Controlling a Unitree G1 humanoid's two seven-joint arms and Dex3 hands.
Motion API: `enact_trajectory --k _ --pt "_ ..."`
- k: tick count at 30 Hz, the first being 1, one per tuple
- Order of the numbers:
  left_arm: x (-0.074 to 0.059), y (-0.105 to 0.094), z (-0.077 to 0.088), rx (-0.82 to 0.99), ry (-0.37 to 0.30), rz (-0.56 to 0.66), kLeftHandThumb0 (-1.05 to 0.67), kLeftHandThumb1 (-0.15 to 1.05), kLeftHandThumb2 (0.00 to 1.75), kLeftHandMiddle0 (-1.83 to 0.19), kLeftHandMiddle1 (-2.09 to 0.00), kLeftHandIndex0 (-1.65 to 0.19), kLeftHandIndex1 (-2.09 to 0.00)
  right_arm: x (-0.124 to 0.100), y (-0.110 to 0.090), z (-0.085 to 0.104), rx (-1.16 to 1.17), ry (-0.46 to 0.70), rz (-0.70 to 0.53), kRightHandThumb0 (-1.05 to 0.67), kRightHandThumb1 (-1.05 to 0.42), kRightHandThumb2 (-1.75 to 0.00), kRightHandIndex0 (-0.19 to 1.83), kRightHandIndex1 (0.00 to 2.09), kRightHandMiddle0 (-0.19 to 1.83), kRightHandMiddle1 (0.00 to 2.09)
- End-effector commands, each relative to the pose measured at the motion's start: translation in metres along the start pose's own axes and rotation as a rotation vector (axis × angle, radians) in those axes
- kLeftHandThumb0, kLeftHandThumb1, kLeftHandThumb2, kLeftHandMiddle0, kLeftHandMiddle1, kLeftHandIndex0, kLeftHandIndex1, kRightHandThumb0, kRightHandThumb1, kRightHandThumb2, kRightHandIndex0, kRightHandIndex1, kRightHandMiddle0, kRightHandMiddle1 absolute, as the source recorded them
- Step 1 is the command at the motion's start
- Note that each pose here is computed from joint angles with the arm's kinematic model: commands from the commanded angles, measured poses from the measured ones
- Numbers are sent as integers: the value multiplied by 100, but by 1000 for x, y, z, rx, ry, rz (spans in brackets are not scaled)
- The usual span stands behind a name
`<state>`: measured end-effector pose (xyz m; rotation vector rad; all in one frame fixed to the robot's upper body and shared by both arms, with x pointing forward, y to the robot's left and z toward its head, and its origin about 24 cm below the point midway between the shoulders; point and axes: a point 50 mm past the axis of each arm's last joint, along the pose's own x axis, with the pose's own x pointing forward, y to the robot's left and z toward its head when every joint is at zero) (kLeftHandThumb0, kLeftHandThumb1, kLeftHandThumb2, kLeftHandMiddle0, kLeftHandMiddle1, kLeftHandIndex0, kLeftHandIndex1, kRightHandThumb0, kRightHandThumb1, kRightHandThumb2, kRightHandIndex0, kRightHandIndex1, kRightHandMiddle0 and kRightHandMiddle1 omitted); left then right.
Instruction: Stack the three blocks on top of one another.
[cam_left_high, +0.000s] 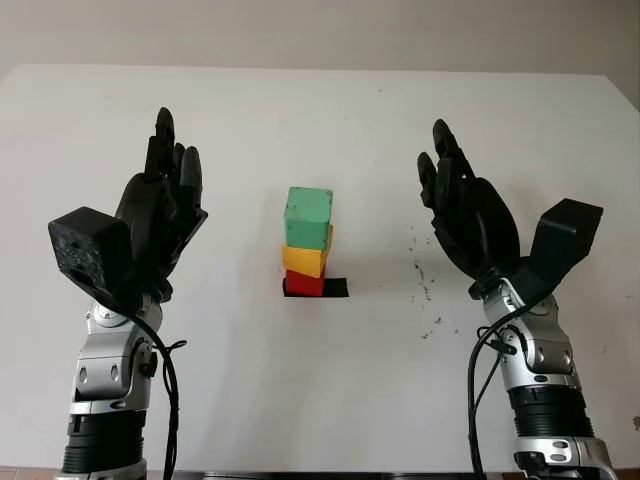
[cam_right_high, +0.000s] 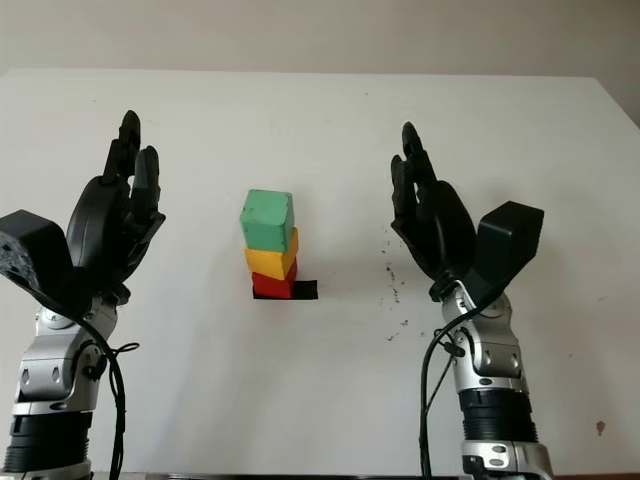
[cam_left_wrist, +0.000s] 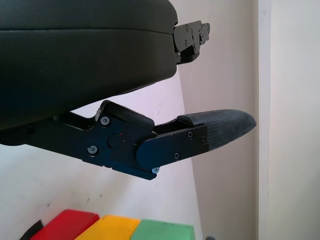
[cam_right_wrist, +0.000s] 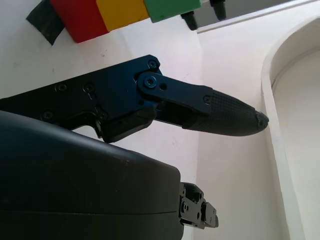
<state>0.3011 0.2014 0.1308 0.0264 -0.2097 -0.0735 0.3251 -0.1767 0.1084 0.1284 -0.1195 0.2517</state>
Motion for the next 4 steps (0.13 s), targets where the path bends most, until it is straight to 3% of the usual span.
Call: enact_trajectory --k 1,4 --pt "-4 0 -1 11 -5 -18 -79 105 68 19 0 19 0 -1 2 3 24 -14 -14 -78 -105 -77 -19 0 -19 0" --pt "-5 -1 -2 14 -4 -28 -78 105 69 19 0 19 0 -1 4 4 24 -15 -23 -78 -105 -76 -19 0 -19 0"
